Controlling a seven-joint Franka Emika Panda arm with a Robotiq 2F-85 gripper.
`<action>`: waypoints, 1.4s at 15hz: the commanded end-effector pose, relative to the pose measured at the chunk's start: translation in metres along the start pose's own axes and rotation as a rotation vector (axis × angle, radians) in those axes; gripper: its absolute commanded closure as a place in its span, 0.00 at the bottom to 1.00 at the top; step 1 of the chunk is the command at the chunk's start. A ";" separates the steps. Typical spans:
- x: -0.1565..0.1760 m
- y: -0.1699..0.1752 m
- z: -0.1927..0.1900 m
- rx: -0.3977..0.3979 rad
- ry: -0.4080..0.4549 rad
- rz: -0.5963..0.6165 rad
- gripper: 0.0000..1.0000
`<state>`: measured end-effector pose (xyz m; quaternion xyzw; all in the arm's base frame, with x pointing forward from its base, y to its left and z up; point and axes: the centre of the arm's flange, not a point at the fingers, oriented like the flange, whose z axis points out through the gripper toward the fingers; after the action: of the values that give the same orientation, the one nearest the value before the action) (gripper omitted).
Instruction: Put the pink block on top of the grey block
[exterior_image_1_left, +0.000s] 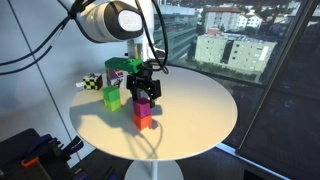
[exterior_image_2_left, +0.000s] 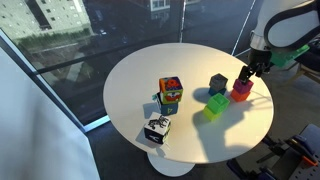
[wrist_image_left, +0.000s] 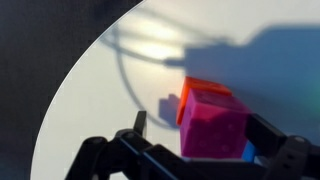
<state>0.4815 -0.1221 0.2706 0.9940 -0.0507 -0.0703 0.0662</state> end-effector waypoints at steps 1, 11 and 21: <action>0.000 -0.001 -0.013 -0.010 0.024 0.020 0.00; 0.011 -0.009 -0.019 -0.017 0.040 0.044 0.00; 0.018 -0.015 -0.006 -0.029 0.020 0.076 0.00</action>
<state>0.4939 -0.1076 0.2767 0.9928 -0.0775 -0.0571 0.0707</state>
